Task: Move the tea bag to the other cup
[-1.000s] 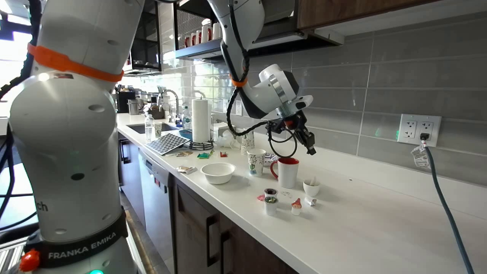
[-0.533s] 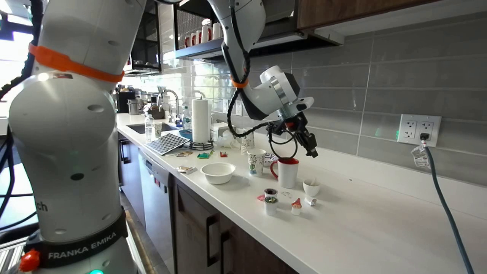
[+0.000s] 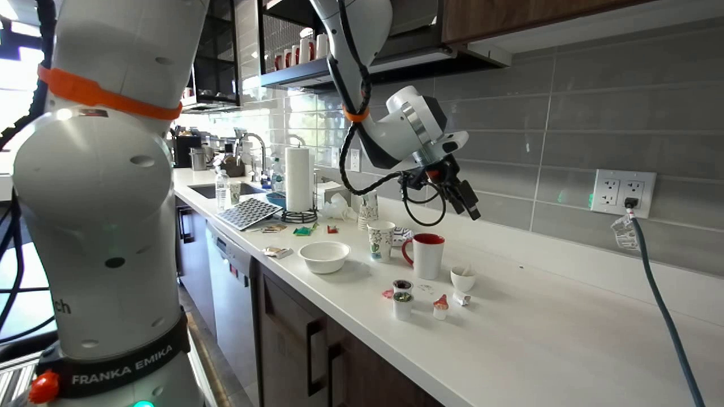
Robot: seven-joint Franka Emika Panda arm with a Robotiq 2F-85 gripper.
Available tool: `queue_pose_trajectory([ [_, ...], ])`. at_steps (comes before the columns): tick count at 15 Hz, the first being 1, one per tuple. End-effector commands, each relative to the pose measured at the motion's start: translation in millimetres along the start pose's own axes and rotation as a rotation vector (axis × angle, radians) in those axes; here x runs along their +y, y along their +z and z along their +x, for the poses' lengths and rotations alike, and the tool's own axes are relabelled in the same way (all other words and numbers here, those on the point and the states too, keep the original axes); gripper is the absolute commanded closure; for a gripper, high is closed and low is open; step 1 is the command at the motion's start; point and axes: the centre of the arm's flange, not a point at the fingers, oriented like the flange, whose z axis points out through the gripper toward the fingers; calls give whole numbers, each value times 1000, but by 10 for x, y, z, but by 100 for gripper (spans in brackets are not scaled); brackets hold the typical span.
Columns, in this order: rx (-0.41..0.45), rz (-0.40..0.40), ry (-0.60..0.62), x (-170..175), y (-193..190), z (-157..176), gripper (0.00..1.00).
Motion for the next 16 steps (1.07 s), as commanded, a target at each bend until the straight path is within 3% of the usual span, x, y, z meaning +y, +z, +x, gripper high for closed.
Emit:
queue_pose_trajectory([
  [1,1,10,29,88,-205,-13,0],
  [11,-111,64,28,158,-846,-66,0],
  [16,-149,5,-19,166,-1161,-177,0],
])
